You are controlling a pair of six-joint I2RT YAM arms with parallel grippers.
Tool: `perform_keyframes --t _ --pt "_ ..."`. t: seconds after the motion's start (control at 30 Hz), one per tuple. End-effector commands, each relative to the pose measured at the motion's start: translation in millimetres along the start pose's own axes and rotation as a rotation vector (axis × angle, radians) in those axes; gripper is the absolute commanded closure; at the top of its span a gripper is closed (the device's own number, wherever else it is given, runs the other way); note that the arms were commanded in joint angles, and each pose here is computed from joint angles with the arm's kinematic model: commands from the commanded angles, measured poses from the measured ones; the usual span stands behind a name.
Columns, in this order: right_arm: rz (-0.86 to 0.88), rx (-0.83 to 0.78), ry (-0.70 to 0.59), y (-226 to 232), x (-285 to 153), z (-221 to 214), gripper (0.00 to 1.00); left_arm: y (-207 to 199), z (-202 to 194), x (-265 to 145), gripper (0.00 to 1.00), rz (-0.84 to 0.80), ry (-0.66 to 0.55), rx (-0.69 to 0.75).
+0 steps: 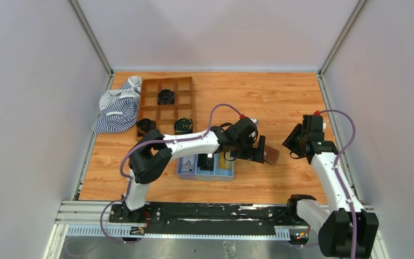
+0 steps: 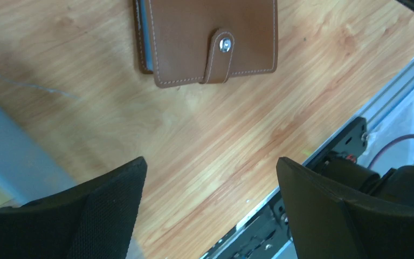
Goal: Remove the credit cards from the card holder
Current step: Move the storage box to the center of the board.
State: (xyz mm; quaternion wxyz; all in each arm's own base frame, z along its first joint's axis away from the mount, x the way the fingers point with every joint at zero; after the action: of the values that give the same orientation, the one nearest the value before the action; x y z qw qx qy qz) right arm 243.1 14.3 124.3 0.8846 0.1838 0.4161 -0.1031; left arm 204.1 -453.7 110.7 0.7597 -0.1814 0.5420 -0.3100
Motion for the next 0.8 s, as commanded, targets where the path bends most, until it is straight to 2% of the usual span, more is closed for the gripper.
perform_keyframes --t 0.0,0.2,0.27,0.43,0.63,0.77 --pt "-0.036 -0.032 -0.047 -3.5 2.5 10.6 0.6 32.3 7.2 3.9 0.02 0.172 -0.061 -0.006" --pt "-0.024 -0.067 -0.016 0.8 22.2 13.8 0.6 65.5 -5.2 3.9 0.02 0.267 -0.104 -0.088" --pt "0.051 -0.095 0.025 14.5 32.4 14.4 0.6 70.3 -5.7 1.1 0.02 0.284 -0.114 -0.096" --pt "0.109 -0.132 0.13 30.3 58.4 19.2 0.6 79.1 5.1 -18.9 0.01 0.34 -0.203 -0.088" --pt "0.165 -0.156 0.242 38.6 86.5 8.2 0.6 50.8 5.9 -19.8 0.0 0.201 -0.145 -0.032" --pt "0.196 -0.144 0.33 37.0 95.3 -14.8 0.6 27.2 1.4 -12.2 0.0 0.071 -0.09 -0.021"
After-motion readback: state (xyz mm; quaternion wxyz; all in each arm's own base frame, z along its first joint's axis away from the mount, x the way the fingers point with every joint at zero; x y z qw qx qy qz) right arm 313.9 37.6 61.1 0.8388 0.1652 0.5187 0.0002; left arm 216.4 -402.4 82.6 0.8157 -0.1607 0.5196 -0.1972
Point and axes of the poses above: each gripper's point midway between its finger pads, its own x axis out along the fingers, its own y axis along the line the jaws close on, z = x × y, the point moved 2 cm from there along -x, back along the fingers, and after that the axes turned 10 degrees about -x, right-handed, at the moved point
